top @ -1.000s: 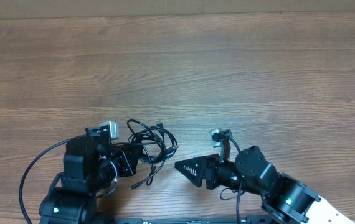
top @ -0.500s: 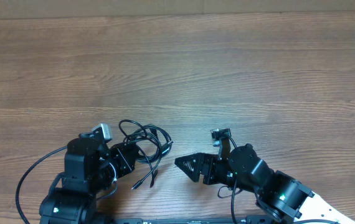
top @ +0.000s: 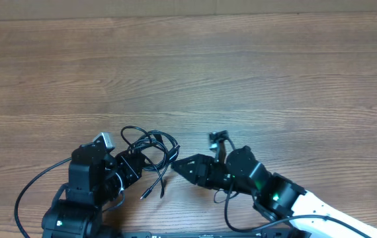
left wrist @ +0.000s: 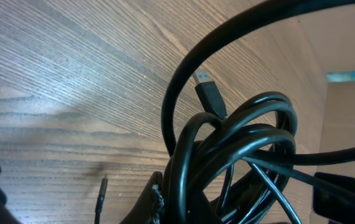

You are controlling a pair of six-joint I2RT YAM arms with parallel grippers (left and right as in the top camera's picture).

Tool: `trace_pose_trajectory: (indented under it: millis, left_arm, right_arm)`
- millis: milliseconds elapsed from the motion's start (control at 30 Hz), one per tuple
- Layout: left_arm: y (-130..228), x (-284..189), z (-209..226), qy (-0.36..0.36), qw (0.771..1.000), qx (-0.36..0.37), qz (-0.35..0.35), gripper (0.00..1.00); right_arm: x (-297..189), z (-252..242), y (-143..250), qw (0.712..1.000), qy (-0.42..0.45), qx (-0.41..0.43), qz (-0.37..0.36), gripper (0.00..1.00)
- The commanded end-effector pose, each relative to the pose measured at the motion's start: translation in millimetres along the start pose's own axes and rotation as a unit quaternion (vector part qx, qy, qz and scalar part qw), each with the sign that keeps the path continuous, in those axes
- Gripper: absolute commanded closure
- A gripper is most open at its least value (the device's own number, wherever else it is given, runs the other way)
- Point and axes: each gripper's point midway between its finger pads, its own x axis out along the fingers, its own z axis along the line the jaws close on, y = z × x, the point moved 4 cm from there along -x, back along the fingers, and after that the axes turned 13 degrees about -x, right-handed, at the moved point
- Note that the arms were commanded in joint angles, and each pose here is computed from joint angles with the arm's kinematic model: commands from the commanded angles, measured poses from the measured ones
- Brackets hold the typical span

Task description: Untangle cables

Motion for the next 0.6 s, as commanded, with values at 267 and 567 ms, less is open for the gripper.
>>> trace_pose_trajectory:
  millis: [267,567]
  left_arm:
    - [11,-4,-8,0.025,0.999,-0.010,0.042,0.96]
    - [22,-6,-11,0.040,0.996,0.021,0.082,0.96]
  right_arm:
    - [25,-10,-11,0.999,0.016,0.002,-0.050,0.75]
    - [26,-18,-18,0.996,0.038,-0.017,-0.076,0.96]
